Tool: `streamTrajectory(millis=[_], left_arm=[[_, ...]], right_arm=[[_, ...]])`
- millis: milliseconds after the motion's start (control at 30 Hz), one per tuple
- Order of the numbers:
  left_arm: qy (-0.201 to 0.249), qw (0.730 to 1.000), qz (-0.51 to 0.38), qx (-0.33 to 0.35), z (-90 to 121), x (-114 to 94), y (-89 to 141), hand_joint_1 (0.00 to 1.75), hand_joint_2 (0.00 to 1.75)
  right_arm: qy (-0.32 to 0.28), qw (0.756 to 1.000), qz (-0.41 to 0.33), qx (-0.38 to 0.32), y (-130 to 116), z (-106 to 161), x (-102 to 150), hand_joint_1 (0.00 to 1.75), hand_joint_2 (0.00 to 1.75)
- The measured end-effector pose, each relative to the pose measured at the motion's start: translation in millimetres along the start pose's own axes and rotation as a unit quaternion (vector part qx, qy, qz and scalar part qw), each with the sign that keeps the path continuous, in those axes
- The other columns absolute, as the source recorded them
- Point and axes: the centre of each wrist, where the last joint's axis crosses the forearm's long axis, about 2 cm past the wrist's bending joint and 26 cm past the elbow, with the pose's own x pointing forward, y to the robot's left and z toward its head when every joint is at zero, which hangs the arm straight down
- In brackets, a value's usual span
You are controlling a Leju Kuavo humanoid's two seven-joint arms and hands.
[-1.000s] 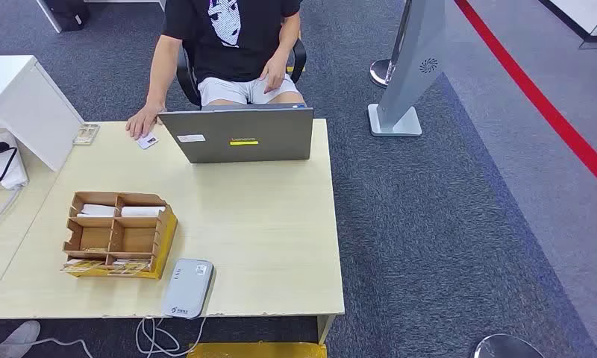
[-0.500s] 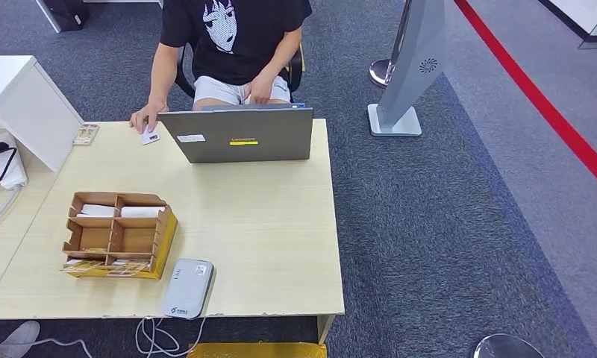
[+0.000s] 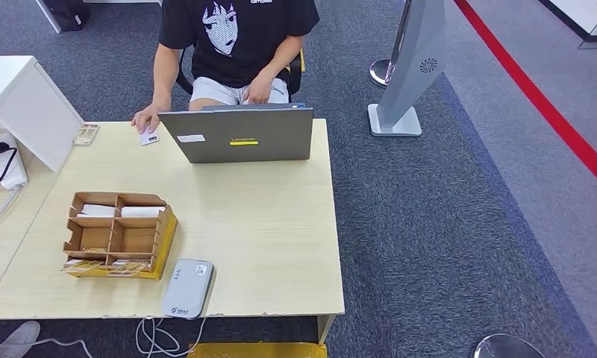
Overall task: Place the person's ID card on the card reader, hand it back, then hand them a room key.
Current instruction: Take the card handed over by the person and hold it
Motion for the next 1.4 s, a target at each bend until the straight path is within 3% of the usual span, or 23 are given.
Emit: streamTrajectory(millis=[233, 333, 400, 467, 567, 667, 833, 1400], left_arm=[[-0.059, 0.993, -0.105, 0.003, -5.9, 11.3, 16.0, 0.00, 1.75], [-0.124, 0.982, -0.140, -0.009, -9.8, 27.7, 23.4, 0.00, 1.75], [-0.185, 0.976, -0.107, -0.048, -15.2, 52.7, 27.0, 0.00, 1.75], [-0.228, 0.963, -0.078, -0.120, -24.6, 90.5, 35.5, 0.00, 1.75], [-0.265, 0.935, -0.097, -0.217, -35.5, 149.3, 60.6, 0.00, 1.75], [-0.288, 0.918, -0.151, -0.226, -37.2, 178.8, 85.2, 0.00, 1.75], [-0.301, 0.913, -0.194, -0.196, -32.7, 186.5, 103.4, 0.00, 1.75], [-0.298, 0.898, -0.229, -0.228, -30.9, 190.1, 100.3, 0.00, 1.75]], right_arm=[[-0.005, 1.000, -0.017, -0.023, 0.4, -0.7, 1.5, 0.00, 1.75], [-0.018, 0.999, -0.019, -0.021, 0.8, -0.9, 1.9, 0.00, 1.75], [-0.026, 1.000, -0.013, -0.009, 0.1, -1.0, 1.9, 0.00, 1.75], [-0.028, 1.000, -0.005, 0.009, -0.2, -1.8, 3.2, 0.00, 1.75], [-0.029, 0.999, 0.006, 0.032, 0.6, -3.2, 6.0, 0.00, 1.75], [-0.028, 0.998, 0.019, 0.046, 0.6, -3.9, 7.2, 0.00, 1.75], [-0.014, 0.997, 0.044, 0.067, 0.1, -5.0, 9.2, 0.00, 1.75], [0.000, 0.994, 0.064, 0.089, -10.9, -15.1, 27.7, 0.00, 1.75]])
